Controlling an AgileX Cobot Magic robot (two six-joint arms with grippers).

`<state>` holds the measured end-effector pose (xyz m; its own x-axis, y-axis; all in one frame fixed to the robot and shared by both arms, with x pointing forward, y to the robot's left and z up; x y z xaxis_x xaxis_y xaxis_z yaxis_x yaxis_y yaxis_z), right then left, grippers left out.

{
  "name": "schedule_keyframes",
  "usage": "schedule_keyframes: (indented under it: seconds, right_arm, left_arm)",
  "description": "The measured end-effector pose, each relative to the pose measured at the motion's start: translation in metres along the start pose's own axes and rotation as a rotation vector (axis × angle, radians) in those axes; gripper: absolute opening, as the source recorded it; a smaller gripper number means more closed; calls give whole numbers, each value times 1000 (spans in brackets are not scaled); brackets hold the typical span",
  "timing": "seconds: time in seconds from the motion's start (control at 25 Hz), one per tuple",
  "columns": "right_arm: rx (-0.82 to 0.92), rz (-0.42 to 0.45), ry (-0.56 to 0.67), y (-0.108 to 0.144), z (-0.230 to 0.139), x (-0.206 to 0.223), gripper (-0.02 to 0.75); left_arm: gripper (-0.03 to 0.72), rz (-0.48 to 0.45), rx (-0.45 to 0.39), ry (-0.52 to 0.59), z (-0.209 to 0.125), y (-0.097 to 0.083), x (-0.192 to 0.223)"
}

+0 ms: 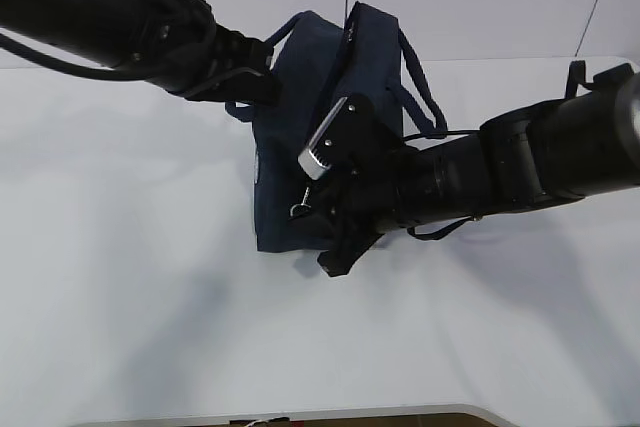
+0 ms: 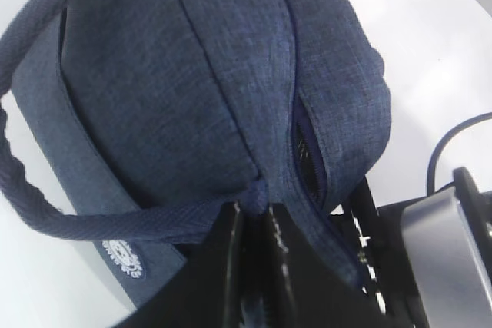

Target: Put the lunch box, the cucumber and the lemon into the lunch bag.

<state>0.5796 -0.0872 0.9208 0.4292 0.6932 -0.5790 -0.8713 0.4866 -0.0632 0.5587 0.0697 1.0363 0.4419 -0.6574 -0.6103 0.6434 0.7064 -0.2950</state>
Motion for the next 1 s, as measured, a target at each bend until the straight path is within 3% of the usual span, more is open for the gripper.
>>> schedule_keyframes:
  seconds: [0.12, 0.28, 1.0]
  right_arm:
    - [2, -18, 14, -2, -2, 0, 143]
    - [12, -30, 24, -3, -3, 0, 12]
    - [101, -58, 47, -6, -4, -1, 5]
  left_arm:
    - [5, 1, 1, 0, 0, 0, 0]
    - [5, 1, 1, 0, 0, 0, 0]
    - [5, 16, 2, -19, 2, 2, 0]
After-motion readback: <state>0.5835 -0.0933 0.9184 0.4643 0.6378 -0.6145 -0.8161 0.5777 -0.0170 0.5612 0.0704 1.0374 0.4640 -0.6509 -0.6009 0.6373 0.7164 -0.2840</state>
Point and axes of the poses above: a point on each arm's last joint axis where the gripper is mounted, x pointing out along that axis toward the gripper, y along the wrist's bending axis when the last joint is at zero, z = x × y, the point moved 2 cm from there along x, pointing out along that axis toward the gripper, and after that the axes turned 4 degrees about x, right-handed, at the moved point
